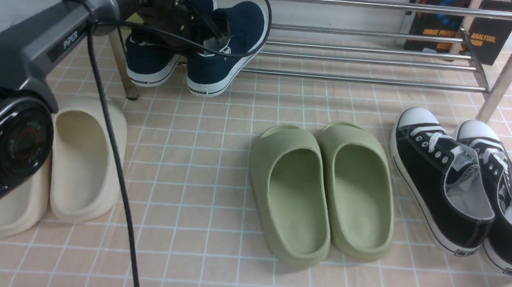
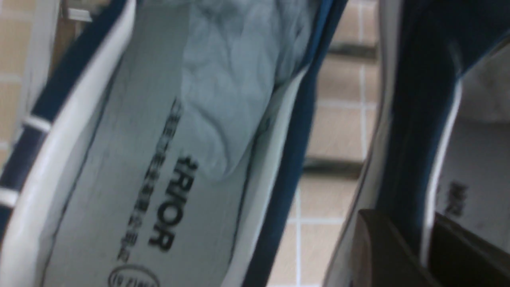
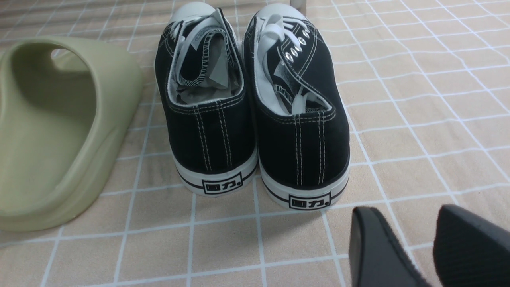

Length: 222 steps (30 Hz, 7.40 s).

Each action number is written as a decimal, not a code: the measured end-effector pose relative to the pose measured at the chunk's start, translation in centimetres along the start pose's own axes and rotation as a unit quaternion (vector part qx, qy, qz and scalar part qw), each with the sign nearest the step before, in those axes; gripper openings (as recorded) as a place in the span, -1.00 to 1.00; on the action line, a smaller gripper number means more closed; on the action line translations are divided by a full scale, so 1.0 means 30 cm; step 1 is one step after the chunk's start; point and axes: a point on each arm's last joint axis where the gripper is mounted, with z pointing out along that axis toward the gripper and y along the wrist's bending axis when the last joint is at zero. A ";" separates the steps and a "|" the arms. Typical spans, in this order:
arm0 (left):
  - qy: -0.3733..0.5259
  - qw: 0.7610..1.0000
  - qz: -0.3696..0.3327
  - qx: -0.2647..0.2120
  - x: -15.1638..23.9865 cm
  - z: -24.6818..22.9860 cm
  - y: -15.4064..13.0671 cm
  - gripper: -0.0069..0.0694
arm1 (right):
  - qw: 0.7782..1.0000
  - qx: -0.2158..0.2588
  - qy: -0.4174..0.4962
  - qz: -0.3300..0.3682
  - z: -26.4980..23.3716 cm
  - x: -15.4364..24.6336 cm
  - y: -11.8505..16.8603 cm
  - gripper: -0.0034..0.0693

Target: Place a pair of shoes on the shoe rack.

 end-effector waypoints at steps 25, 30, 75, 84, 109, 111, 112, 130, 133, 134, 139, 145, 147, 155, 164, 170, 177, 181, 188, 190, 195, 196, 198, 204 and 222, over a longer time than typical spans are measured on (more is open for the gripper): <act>0.158 0.976 0.138 -0.057 0.154 -0.101 0.002 -0.81 | 1.000 0.000 0.000 0.000 0.000 0.000 0.000 -0.25; 0.109 0.985 0.126 -0.042 0.145 -0.047 -0.019 -0.81 | 1.000 0.000 0.000 0.000 0.000 0.000 0.000 -0.25; 0.053 0.988 0.068 -0.126 0.093 -0.120 0.264 -0.81 | 1.000 0.000 0.000 0.000 0.000 0.000 0.000 -0.25; 0.035 0.995 0.036 -0.085 0.050 -0.064 0.211 -0.80 | 1.000 0.000 0.000 0.000 0.000 0.000 0.000 -0.25; -0.017 0.982 0.101 -0.158 -0.107 -0.778 0.150 -0.80 | 1.000 0.000 0.000 0.000 0.000 0.000 0.000 -0.25; -0.045 0.982 0.098 -0.154 -0.095 -0.906 0.144 -0.80 | 1.000 0.000 0.000 0.000 0.000 0.000 0.000 -0.25; -0.049 0.982 0.098 -0.153 -0.082 -0.939 0.144 -0.80 | 1.000 0.000 0.000 0.000 0.000 0.000 0.000 -0.25; -0.125 0.980 0.088 -0.130 0.563 -1.342 0.253 -0.77 | 1.000 0.000 0.000 0.000 0.000 0.000 0.000 -0.25; -0.146 0.977 0.085 -0.126 0.655 -1.386 0.271 -0.76 | 1.000 0.000 0.000 0.000 0.000 0.000 0.000 -0.25; -0.154 0.976 0.083 -0.126 0.695 -1.403 0.279 -0.76 | 1.000 0.000 0.000 0.000 0.000 0.000 0.000 -0.25; -0.127 0.980 0.073 -0.135 0.785 -1.435 0.301 -0.76 | 1.000 0.000 0.000 0.000 0.000 0.000 0.000 -0.25; -0.090 0.982 0.065 -0.150 0.824 -1.445 0.316 -0.76 | 1.000 0.000 0.000 0.000 0.000 0.000 0.000 -0.25; -0.090 0.982 0.065 -0.150 0.824 -1.445 0.316 -0.76 | 1.000 0.000 0.000 0.000 0.000 0.000 0.000 -0.25; -0.083 0.982 0.083 -0.147 0.846 -1.408 0.323 -0.77 | 1.000 0.000 0.000 0.000 0.000 0.000 0.000 -0.25; -0.272 0.947 0.120 -0.122 0.948 -1.222 0.342 -0.77 | 1.000 0.000 0.000 0.000 0.000 0.000 0.000 -0.25; -0.354 0.926 0.075 -0.105 1.102 -1.057 0.377 -0.77 | 1.000 0.000 0.000 0.000 0.000 0.000 0.000 -0.25; -0.333 0.937 0.050 -0.093 1.215 -0.960 0.402 -0.77 | 1.000 0.000 0.000 0.000 0.000 0.000 0.000 -0.25; -0.316 0.942 0.060 -0.096 1.238 -0.934 0.407 -0.77 | 1.000 0.000 0.000 0.000 0.000 0.000 0.000 -0.25; -0.286 0.950 0.071 -0.100 1.255 -0.920 0.411 -0.77 | 1.000 0.000 0.000 0.000 0.000 0.000 0.000 -0.25; -0.278 0.953 0.076 -0.094 1.259 -0.917 0.409 -0.77 | 1.000 0.000 0.000 0.000 0.000 0.000 0.000 -0.25; -0.257 0.958 0.095 -0.084 1.269 -0.910 0.406 -0.77 | 1.000 0.000 0.000 0.000 0.000 0.000 0.000 -0.25; -0.252 0.959 0.097 -0.085 1.272 -0.909 0.407 -0.77 | 1.000 0.000 0.000 0.000 0.000 0.000 0.000 -0.25; -0.241 0.962 0.097 -0.086 1.278 -0.906 0.409 -0.77 | 1.000 0.000 0.000 0.000 0.000 0.000 0.000 -0.25; -0.232 0.964 0.082 -0.098 1.283 -0.904 0.414 -0.77 | 1.000 0.000 0.000 0.000 0.000 0.000 0.000 -0.25; -0.262 0.958 0.067 -0.099 1.275 -0.902 0.415 -0.76 | 1.000 0.000 0.000 0.000 0.000 0.000 0.000 -0.25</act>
